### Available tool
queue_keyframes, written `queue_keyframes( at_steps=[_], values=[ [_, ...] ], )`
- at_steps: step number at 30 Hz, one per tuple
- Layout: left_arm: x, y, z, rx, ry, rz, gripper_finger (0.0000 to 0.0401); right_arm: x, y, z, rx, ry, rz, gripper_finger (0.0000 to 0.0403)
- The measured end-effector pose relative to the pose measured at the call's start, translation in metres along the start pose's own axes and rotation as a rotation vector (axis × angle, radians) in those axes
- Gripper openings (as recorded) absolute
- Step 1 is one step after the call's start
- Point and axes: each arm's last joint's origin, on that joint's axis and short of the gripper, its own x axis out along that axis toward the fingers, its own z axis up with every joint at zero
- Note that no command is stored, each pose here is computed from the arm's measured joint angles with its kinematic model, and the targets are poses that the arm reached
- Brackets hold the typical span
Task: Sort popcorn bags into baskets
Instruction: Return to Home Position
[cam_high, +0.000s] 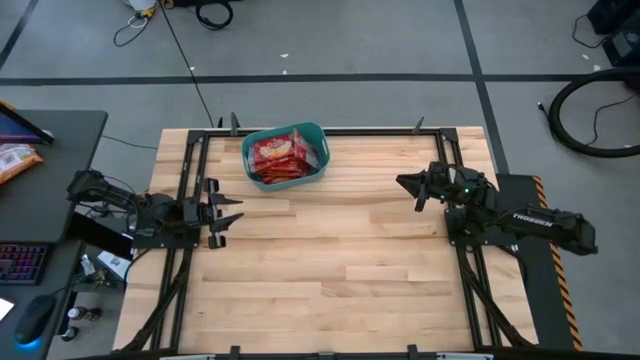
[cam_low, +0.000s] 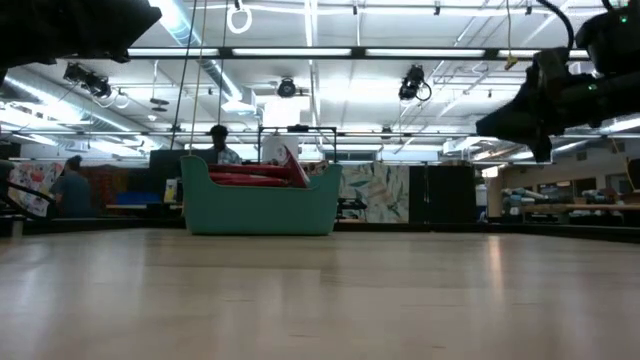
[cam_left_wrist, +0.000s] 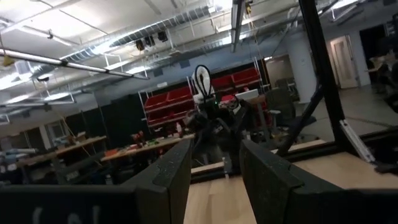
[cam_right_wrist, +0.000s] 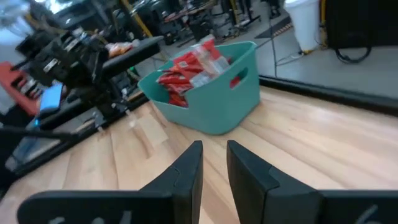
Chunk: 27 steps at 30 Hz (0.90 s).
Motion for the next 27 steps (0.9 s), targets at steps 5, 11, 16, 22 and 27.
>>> queue_keyframes(
  at_steps=[5, 11, 16, 22, 27],
  values=[
    [0.0, 0.0, 0.0, 0.033, 0.003, -0.002, 0.0142, -0.001, -0.008, -0.011, 0.136, -0.013, -0.011, 0.0077],
    [0.0, 0.0, -0.001, 0.029, 0.005, -0.003, 0.0142, -0.001, -0.011, -0.016, 0.216, -0.004, -0.045, 0.0077],
    [0.0, 0.0, 0.0, 0.029, 0.004, -0.003, 0.0142, -0.001, -0.011, -0.016, 0.1, -0.001, -0.047, 0.0077],
    [0.0, 0.0, -0.001, 0.029, 0.005, -0.003, 0.0142, -0.001, -0.011, -0.016, 0.064, 0.0, -0.046, 0.0077],
    [0.0, 0.0, -0.001, 0.029, 0.005, -0.003, 0.0142, -0.001, -0.011, -0.016, 0.064, 0.0, -0.045, 0.0077]
  ],
)
